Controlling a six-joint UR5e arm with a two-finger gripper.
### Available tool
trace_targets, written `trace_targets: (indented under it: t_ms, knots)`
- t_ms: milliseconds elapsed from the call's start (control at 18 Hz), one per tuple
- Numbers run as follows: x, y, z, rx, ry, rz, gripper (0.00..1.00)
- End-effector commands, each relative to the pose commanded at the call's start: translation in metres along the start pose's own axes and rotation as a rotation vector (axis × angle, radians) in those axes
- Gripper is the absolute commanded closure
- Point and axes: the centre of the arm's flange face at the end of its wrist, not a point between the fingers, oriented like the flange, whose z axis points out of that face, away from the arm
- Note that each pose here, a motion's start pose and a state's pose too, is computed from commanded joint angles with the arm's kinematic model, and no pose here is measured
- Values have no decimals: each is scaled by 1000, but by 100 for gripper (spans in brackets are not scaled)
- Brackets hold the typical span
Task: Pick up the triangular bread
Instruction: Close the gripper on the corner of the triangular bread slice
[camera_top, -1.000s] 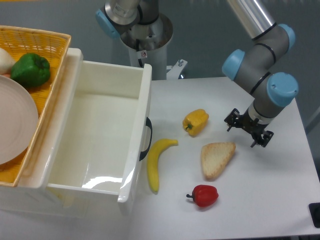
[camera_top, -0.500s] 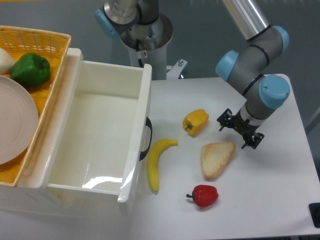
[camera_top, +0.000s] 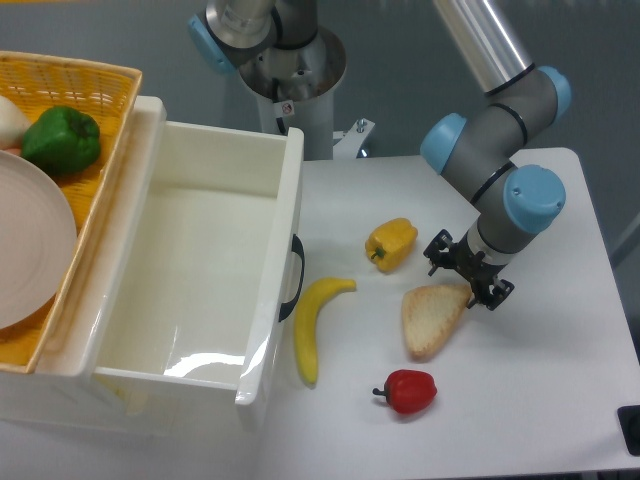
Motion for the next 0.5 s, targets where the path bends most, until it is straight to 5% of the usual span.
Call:
trace_targets:
  t_ms: [111, 500]
  knots:
    - [-1, 0, -4, -1, -8, 1, 100]
    - [-16, 9, -40, -69, -51, -10, 100]
